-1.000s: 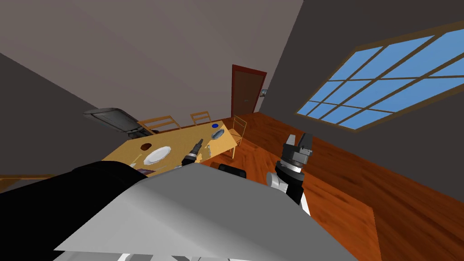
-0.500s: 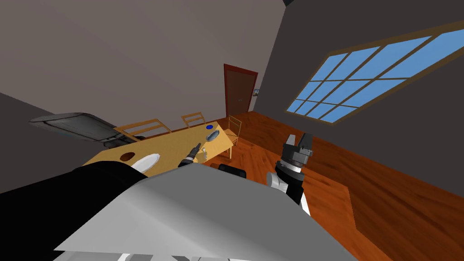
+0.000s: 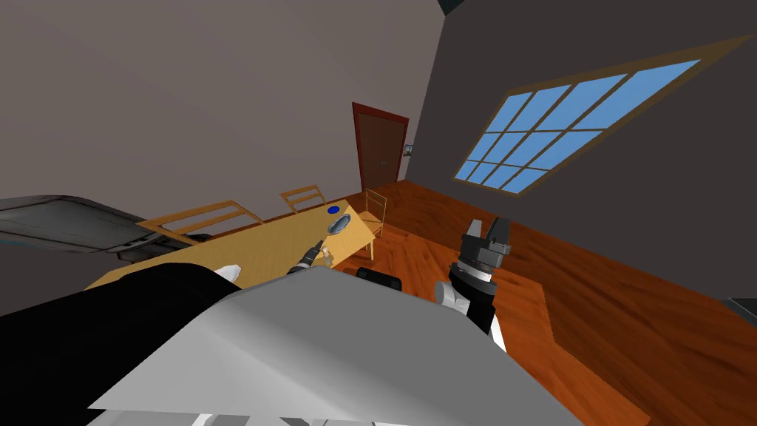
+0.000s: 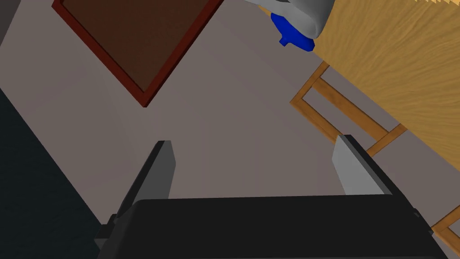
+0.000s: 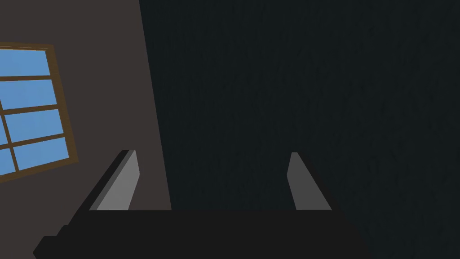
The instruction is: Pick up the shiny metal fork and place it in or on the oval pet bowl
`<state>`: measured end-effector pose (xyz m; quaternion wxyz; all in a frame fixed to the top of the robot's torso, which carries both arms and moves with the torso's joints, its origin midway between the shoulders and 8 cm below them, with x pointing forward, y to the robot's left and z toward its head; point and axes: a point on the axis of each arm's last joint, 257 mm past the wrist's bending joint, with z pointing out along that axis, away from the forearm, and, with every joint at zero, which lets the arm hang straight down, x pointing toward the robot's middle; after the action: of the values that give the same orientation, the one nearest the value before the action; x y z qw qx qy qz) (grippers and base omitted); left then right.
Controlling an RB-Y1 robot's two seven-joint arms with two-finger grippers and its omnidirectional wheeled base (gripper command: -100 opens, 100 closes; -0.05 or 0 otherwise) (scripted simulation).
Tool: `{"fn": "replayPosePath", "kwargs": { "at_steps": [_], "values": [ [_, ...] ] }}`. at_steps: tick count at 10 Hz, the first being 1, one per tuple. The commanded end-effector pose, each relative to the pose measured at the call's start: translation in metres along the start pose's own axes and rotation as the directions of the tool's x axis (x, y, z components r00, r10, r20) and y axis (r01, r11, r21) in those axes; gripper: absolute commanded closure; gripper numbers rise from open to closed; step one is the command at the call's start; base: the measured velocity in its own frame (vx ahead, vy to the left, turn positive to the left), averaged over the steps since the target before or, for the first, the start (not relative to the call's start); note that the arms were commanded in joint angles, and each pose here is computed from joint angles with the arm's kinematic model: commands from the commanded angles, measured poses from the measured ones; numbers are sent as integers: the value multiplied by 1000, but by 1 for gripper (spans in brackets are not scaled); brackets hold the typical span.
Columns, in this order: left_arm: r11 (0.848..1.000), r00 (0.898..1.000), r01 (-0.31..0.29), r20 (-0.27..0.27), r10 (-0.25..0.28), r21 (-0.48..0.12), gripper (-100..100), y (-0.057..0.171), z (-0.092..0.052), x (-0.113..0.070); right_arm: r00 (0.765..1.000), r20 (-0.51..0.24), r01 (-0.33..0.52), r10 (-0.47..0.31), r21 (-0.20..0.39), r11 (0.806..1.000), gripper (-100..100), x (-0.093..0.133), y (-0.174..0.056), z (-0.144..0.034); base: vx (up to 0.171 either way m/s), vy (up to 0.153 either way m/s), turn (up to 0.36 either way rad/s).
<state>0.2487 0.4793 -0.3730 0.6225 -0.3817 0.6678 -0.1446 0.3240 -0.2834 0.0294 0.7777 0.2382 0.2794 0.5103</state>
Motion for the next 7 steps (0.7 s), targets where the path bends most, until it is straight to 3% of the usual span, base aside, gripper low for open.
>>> {"fn": "replayPosePath", "kwargs": {
  "at_steps": [1, 3, 4, 7],
  "values": [
    [1000, 1000, -3, -4, 3, -11, -100, 7, -4, 4, 1000, 0, 0, 0, 0, 1000, 0, 0, 0, 0, 8, -4, 28],
    [992, 998, -55, -34, 52, -112, -100, 54, -25, 6, 1000, 0, 0, 0, 0, 1000, 0, 0, 0, 0, 33, -22, -278],
    [990, 998, -52, -42, 47, -128, -100, 61, -29, 10, 1000, 0, 0, 0, 0, 1000, 0, 0, 0, 0, 47, -21, -152],
    [952, 990, -121, -104, 95, -281, -100, 130, -74, 15, 1000, 0, 0, 0, 0, 1000, 0, 0, 0, 0, 58, -25, -294]
  ]
}}
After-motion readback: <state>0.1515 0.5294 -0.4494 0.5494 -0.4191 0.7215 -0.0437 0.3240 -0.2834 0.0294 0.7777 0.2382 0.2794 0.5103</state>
